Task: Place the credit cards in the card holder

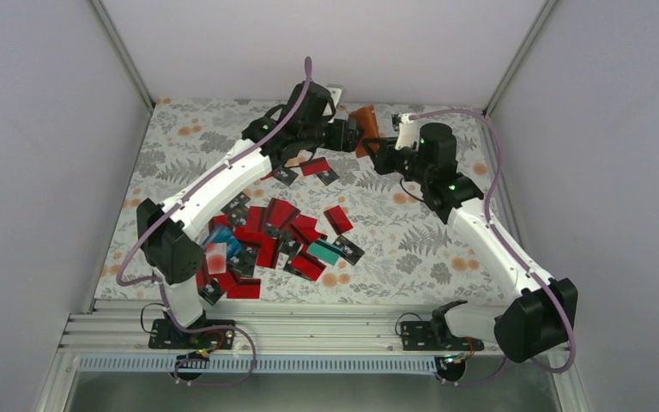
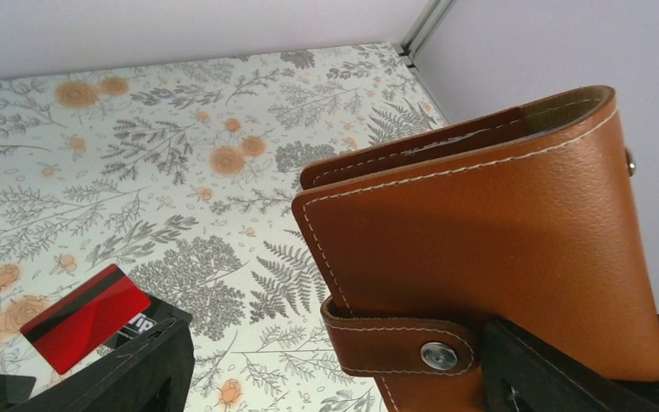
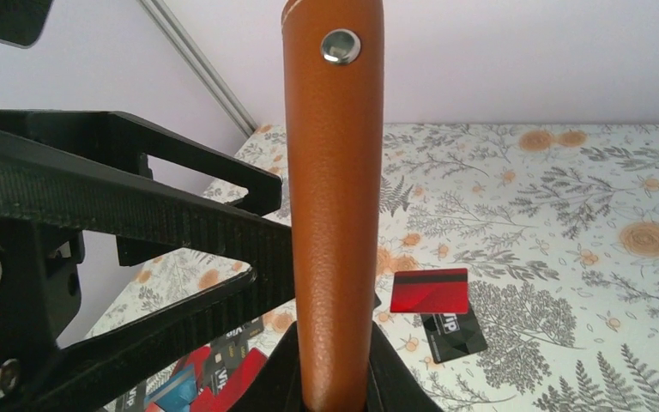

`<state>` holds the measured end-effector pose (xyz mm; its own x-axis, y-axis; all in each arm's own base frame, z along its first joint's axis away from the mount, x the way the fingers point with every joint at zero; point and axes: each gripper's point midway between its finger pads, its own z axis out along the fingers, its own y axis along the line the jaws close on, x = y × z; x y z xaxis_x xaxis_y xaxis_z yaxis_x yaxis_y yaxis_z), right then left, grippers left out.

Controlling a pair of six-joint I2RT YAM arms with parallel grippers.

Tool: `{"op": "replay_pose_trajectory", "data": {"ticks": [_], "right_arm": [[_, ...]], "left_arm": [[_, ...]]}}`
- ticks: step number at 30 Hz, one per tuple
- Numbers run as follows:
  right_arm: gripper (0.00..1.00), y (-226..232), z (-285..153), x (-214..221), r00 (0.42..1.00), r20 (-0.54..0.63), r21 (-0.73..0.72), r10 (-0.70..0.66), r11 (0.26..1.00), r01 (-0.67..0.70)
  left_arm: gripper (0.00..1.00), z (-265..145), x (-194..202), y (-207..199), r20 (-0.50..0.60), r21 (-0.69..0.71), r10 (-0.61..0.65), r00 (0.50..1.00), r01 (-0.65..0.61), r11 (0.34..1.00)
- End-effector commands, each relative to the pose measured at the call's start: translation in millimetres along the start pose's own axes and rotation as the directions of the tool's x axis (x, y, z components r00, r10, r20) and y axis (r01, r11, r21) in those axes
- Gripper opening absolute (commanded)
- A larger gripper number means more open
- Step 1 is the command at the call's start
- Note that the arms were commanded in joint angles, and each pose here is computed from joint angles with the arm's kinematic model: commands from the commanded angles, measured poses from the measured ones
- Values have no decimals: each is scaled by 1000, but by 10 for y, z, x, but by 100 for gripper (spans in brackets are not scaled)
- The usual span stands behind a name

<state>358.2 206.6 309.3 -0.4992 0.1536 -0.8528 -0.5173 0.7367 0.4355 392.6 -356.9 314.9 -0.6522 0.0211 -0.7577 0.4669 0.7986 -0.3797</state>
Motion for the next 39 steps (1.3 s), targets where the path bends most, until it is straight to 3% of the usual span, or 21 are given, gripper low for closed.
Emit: {"op": "replay_pose_trajectory", "data": {"ticks": [1,18,23,31,35,39], "right_arm": [[4,216,-101,-220,998,62,-54,-33,998,36],[4,264,-187,-317,994,93,-49,-54,997,58],[4,163,-187,-322,995,90,10,-39,999,38],[4,-51,-119,-245,998,60,108,-7,994,1],[4,-146,-43,-186,999,37,140,16,990,-21],[4,-195,23,-186,999,26,154,38,987,-42]], "left_arm": [[83,106,31,29,-11,-28,-4,1000,4,1000],[80,282,138,293,-40,-163,5,999,-11,987],[80,294,241,608,-60,-278,26,998,-42,960],[78,33,431,1449,-47,-482,-29,998,3,876],[78,-175,390,1394,4,-435,-26,1000,25,900],[78,-334,295,1055,65,-252,-8,998,24,967]]}}
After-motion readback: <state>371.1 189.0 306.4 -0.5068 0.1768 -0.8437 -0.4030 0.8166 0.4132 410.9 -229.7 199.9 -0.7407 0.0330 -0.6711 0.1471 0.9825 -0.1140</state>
